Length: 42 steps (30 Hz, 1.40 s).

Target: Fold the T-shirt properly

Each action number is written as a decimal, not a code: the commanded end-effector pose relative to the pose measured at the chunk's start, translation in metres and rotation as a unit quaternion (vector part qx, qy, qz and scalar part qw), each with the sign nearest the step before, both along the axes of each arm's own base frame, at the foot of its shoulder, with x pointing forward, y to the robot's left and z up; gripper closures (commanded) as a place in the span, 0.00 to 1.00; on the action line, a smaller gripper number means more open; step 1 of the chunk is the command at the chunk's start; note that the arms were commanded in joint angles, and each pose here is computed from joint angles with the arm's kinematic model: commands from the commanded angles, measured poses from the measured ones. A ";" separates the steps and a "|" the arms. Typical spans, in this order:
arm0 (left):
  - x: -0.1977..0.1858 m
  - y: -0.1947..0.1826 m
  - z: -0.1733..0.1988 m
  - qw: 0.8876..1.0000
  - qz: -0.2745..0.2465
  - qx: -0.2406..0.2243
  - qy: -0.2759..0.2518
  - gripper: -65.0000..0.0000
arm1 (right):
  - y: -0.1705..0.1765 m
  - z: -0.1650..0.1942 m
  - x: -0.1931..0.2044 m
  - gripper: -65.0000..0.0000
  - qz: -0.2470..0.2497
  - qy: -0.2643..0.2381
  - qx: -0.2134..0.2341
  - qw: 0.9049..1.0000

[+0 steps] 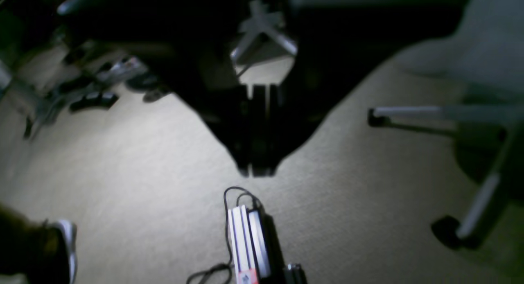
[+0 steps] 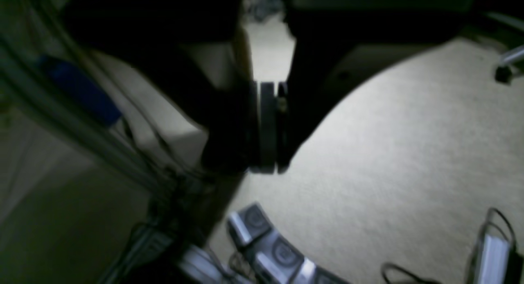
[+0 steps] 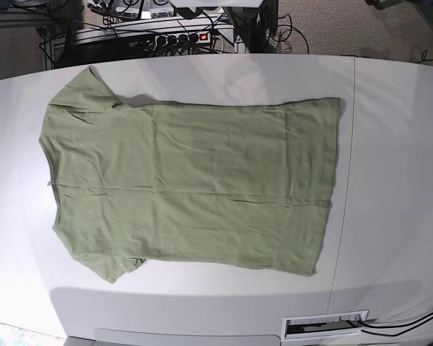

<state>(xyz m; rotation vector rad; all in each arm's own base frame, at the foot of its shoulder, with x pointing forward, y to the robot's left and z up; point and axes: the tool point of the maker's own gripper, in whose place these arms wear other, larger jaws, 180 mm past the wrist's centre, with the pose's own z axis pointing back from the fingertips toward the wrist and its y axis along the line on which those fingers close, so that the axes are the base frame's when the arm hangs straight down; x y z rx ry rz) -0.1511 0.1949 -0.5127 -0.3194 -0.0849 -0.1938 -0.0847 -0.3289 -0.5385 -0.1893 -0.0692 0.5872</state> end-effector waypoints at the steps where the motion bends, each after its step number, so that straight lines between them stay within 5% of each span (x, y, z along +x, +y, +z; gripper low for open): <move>1: -0.009 0.002 0.010 1.000 -0.017 -0.005 0.001 1.00 | -0.004 0.010 0.002 1.00 0.022 -0.005 0.000 1.000; 6: 0.000 -0.004 0.037 0.996 -0.081 -0.007 -0.046 1.00 | 0.013 0.037 0.021 1.00 0.103 -0.027 0.013 0.994; 14: 0.047 -0.007 0.064 0.980 -0.148 0.021 -0.130 1.00 | 0.015 0.068 0.070 1.00 0.107 -0.088 -0.001 0.990; 24: 0.130 -0.012 0.110 0.955 -0.158 0.038 -0.250 1.00 | 0.026 0.114 0.110 1.00 0.174 -0.145 -0.030 0.974; 30: 0.169 -0.027 0.138 0.923 -0.207 0.048 -0.320 1.00 | 0.034 0.144 0.141 1.00 0.184 -0.181 -0.051 0.965; 42: 0.253 -0.049 0.184 0.850 -0.250 0.077 -0.457 1.00 | 0.053 0.200 0.192 1.00 0.252 -0.252 -0.119 0.927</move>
